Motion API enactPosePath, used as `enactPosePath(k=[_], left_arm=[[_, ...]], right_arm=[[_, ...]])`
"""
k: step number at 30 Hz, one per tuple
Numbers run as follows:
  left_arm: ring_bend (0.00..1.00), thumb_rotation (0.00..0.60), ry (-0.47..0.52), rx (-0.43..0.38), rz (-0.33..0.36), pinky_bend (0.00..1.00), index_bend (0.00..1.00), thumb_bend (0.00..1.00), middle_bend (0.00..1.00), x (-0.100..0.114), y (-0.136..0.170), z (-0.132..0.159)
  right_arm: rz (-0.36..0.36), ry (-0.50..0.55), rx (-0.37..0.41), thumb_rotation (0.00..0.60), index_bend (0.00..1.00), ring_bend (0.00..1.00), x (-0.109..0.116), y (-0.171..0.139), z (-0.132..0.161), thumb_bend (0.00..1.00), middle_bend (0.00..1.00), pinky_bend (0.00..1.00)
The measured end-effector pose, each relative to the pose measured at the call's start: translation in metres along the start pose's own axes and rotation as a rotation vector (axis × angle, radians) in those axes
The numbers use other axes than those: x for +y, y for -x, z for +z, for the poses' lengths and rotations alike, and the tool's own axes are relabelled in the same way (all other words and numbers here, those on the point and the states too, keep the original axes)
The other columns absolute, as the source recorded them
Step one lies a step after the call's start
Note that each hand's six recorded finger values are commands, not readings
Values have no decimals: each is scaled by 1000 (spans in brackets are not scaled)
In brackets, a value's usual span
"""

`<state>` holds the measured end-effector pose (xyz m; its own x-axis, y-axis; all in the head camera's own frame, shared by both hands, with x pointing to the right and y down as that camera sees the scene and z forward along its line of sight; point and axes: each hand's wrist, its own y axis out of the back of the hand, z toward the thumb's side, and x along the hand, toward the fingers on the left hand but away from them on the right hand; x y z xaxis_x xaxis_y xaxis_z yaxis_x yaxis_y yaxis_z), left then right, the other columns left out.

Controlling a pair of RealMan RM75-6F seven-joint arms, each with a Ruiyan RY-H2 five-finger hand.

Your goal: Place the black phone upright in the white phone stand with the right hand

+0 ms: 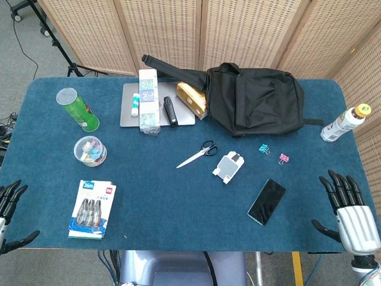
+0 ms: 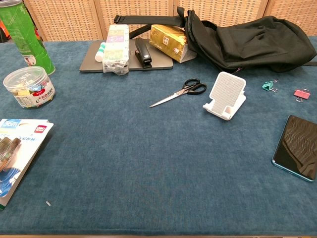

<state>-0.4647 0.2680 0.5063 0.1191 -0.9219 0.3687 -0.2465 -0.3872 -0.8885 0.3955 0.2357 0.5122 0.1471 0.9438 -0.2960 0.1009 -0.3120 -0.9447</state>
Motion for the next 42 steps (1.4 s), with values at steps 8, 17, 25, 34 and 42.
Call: enactPosePath(k=[8, 17, 25, 34, 42], left_arm=[[0, 600, -10, 9, 1, 0, 0, 0, 0, -3, -3, 0], [0, 600, -27, 19, 1, 0, 0, 0, 0, -6, -8, -1], [0, 600, -56, 38, -19, 0, 0, 0, 0, -15, -15, -1], [0, 600, -100, 68, -53, 0, 0, 0, 0, -29, -27, -3], [0, 600, -115, 78, -66, 0, 0, 0, 0, -37, -34, -1]], right_arm=[[182, -109, 134, 600, 0, 0, -16, 37, -10, 0, 0, 0], [331, -261, 323, 600, 33, 0, -37, 63, -13, 0, 0, 0], [514, -372, 489, 600, 64, 0, -68, 83, -6, 0, 0, 0], [587, -487, 609, 600, 84, 0, -97, 96, -11, 2, 0, 0], [595, -481, 726, 600, 84, 0, -120, 101, -1, 2, 0, 0]])
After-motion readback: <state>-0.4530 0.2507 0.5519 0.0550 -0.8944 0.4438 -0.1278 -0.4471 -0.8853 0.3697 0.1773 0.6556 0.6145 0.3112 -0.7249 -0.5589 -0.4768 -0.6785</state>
